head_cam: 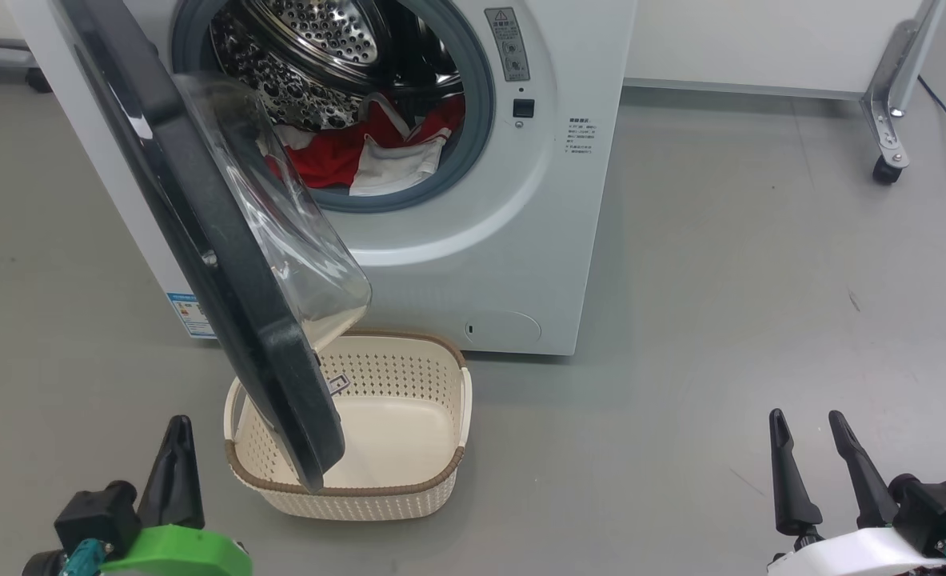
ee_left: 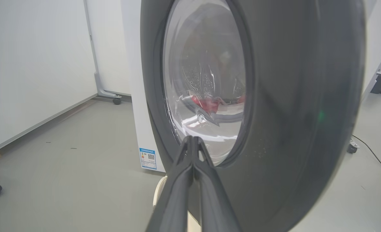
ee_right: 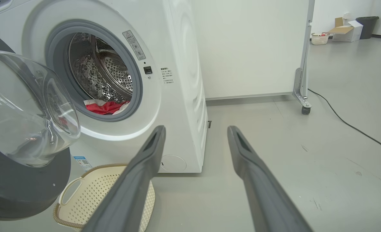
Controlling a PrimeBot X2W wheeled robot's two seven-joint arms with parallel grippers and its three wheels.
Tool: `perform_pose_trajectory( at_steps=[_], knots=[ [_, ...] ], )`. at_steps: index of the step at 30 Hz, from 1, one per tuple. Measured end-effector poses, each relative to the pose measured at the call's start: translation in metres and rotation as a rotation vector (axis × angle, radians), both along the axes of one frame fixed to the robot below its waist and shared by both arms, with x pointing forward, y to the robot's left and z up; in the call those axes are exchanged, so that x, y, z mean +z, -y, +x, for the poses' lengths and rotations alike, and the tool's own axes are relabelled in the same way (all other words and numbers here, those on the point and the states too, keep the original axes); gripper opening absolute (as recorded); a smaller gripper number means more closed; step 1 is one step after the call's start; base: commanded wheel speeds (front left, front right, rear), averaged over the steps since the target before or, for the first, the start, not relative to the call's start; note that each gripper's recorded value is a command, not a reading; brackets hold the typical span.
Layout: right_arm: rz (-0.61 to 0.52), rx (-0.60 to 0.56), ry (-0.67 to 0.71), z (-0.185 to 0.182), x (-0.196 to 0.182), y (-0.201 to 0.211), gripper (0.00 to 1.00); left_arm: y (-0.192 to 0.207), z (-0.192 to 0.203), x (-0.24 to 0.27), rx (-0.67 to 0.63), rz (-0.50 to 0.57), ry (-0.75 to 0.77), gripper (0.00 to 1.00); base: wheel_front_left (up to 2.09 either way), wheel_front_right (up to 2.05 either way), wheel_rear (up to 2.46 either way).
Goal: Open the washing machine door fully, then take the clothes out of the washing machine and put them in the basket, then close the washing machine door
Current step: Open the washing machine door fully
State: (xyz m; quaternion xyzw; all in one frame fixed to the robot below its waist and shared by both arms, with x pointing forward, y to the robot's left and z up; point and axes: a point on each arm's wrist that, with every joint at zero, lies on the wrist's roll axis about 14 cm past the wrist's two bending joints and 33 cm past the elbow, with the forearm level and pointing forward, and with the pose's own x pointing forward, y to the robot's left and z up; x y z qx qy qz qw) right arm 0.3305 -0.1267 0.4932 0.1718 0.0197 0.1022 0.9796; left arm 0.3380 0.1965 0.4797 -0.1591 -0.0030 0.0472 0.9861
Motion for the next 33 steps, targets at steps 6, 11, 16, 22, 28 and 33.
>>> perform_pose_trajectory(
  at_steps=[6, 11, 16, 22, 28, 33],
  knots=[
    [-0.002, -0.004, -0.001, 0.001, -0.001, 0.001, 1.0, -0.013, 0.011, 0.031, 0.032, 0.006, 0.098, 0.0, 0.0, 0.0, 0.0],
    [0.001, 0.004, 0.0, 0.0, -0.001, -0.002, 1.0, -0.024, 0.024, 0.077, 0.048, 0.032, 0.231, 0.0, 0.0, 0.0, 0.0],
    [-0.001, 0.009, 0.003, -0.001, -0.001, -0.004, 1.0, -0.028, 0.032, 0.12, 0.043, 0.068, 0.354, 0.0, 0.0, 0.0, 0.0],
    [-0.005, 0.004, 0.003, -0.002, -0.002, -0.003, 1.0, -0.015, 0.036, 0.163, -0.004, 0.127, 0.481, 0.0, 0.0, 0.0, 0.0],
    [-0.003, 0.001, 0.005, -0.004, -0.002, -0.001, 1.0, 0.007, 0.035, 0.196, -0.069, 0.146, 0.581, 0.0, 0.0, 0.0, 0.0],
    [0.001, -0.005, 0.007, -0.004, -0.001, 0.0, 1.0, 0.037, 0.034, 0.213, -0.159, 0.166, 0.625, 0.0, 0.0, 0.0, 0.0]
  ],
)
